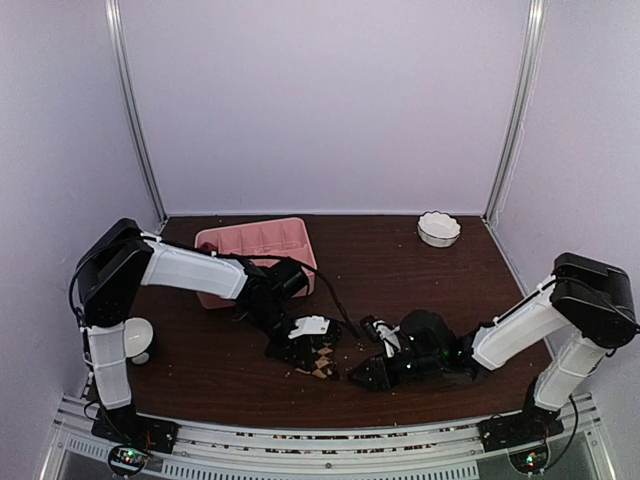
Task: Roll the socks
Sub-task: Roll the sock at the center of the board.
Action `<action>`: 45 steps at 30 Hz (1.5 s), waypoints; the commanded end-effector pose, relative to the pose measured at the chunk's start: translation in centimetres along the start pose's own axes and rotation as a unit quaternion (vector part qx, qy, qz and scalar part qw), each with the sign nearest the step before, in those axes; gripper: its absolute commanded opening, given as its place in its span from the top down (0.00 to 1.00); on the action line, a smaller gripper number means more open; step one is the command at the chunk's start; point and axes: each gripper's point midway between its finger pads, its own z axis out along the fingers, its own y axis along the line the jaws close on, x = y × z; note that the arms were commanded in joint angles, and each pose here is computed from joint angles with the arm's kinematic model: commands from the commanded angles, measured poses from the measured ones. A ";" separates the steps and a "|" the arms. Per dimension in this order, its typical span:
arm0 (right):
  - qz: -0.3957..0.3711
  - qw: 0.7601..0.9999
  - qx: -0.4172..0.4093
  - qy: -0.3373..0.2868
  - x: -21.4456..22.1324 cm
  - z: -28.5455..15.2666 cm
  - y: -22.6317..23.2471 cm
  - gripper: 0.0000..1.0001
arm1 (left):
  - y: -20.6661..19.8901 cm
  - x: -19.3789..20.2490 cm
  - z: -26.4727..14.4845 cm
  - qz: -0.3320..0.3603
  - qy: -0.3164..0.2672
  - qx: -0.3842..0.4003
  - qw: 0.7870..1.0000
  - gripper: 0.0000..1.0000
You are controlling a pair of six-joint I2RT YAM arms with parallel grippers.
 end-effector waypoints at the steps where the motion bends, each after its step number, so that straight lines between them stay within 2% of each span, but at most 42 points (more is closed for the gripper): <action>1: -0.058 0.984 0.168 0.001 2.2 -2.5 -5.5 0.49 | -1.2 4.1 1.4 -0.082 0.071 0.052 0.993 0.87; 2: -0.087 0.978 0.188 -0.019 1.2 -3.3 -5.2 0.08 | -1.2 4.0 1.4 -0.086 0.072 0.057 0.992 0.86; 3: -0.117 0.968 0.219 -0.031 0.6 -4.1 -5.2 0.01 | -1.0 4.1 1.5 -0.092 0.073 0.062 0.991 0.86; 6: -0.196 0.911 0.352 -0.085 -2.1 -7.9 -5.8 0.00 | -0.8 4.2 1.4 -0.122 0.069 0.092 0.986 0.84; 8: -0.197 0.893 0.389 -0.112 -3.5 -9.8 -6.0 0.00 | -0.3 4.1 1.3 -0.136 0.064 0.104 0.983 0.84; 10: -0.175 0.895 0.388 -0.134 -3.6 -10.6 -6.0 0.00 | 0.1 4.3 1.4 -0.146 0.063 0.106 0.982 0.84; 12: -0.151 0.929 0.297 -0.164 -3.8 -9.6 -4.3 0.00 | 0.1 4.4 1.5 -0.149 0.062 0.110 0.981 0.83; 14: -0.182 0.948 0.206 -0.160 -3.3 -8.2 -2.1 0.00 | 0.0 4.5 1.7 -0.155 0.062 0.114 0.979 0.84; 16: -0.250 0.948 0.150 -0.127 -1.6 -6.6 -0.2 0.00 | -0.1 4.5 1.9 -0.158 0.060 0.118 0.978 0.83; 19: -0.321 0.935 0.133 -0.071 -0.3 -4.6 0.8 0.00 | -0.1 4.6 2.0 -0.162 0.061 0.121 0.977 0.83; 21: -0.352 0.928 0.109 -0.057 -0.3 -3.5 2.2 0.00 | -0.2 4.6 2.1 -0.165 0.059 0.125 0.977 0.83; 23: -0.390 0.914 0.093 -0.061 -0.9 -2.6 3.7 0.04 | -0.3 4.6 2.2 -0.169 0.059 0.130 0.975 0.82; 28: -0.446 0.889 0.075 -0.072 -2.8 0.3 6.2 0.22 | -0.4 4.9 2.6 -0.175 0.062 0.141 0.973 0.82; 32: -0.470 0.880 0.062 -0.038 -2.6 3.1 6.4 0.31 | -0.6 4.7 2.5 -0.170 0.059 0.146 0.973 0.82; 36: -0.474 0.878 0.058 -0.020 -2.8 4.6 5.9 0.39 | -0.8 4.5 2.3 -0.163 0.055 0.152 0.973 0.82; 45: -0.452 0.890 0.058 0.003 -3.5 5.6 3.5 0.55 | -1.5 4.1 2.0 -0.149 0.046 0.168 0.973 0.82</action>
